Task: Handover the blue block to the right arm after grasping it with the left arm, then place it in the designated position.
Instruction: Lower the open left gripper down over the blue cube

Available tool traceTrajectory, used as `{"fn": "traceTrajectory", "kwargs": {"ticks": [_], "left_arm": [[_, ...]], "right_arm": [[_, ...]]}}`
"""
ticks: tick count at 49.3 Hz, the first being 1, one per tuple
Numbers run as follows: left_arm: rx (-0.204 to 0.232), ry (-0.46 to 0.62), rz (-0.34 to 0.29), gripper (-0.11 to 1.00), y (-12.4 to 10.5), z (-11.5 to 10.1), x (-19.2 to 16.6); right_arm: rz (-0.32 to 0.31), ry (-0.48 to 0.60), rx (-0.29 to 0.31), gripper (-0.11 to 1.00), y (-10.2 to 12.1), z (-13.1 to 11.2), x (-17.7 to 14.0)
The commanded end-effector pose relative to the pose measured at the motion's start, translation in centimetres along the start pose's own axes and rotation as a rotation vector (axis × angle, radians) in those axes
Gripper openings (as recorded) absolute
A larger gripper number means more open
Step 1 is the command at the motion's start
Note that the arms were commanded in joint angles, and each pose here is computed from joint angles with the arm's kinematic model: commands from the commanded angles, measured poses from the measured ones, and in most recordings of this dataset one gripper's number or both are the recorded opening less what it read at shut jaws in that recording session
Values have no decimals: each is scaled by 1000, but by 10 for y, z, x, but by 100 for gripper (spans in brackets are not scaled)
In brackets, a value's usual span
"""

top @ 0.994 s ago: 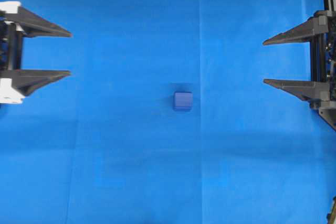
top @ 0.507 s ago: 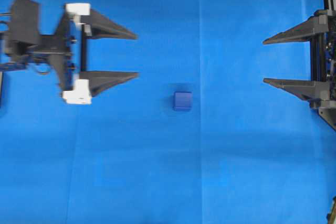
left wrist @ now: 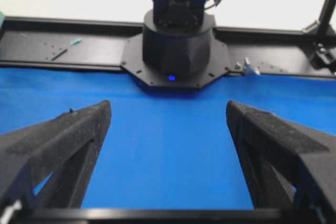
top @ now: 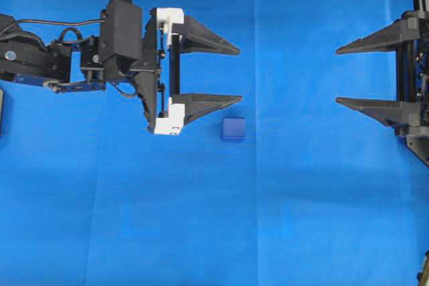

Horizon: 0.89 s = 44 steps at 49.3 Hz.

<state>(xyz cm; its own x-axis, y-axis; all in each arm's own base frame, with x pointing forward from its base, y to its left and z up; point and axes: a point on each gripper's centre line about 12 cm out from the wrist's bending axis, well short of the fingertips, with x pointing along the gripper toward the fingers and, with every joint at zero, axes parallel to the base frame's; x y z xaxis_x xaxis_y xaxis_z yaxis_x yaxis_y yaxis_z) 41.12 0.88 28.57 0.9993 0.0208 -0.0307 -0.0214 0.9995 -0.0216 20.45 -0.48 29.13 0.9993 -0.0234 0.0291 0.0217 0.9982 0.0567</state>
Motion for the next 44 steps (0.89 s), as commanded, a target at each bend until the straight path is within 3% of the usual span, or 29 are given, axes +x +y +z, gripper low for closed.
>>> {"fn": "traceTrajectory", "kwargs": {"ticks": [1,10,19,44], "left_arm": [[3,-38,-1,93,0,15,3],[3,-11,-1,93,0,13,4],[2,103,-2,93,-2,9,13],[14,680,-6,93,-9,-6,46]], "right_arm": [[-4,-31,4,97,0,11,3],[-5,-31,4,97,-1,11,3],[-7,-30,4,97,-1,11,3],[-8,-13,4,97,-1,6,5]]}}
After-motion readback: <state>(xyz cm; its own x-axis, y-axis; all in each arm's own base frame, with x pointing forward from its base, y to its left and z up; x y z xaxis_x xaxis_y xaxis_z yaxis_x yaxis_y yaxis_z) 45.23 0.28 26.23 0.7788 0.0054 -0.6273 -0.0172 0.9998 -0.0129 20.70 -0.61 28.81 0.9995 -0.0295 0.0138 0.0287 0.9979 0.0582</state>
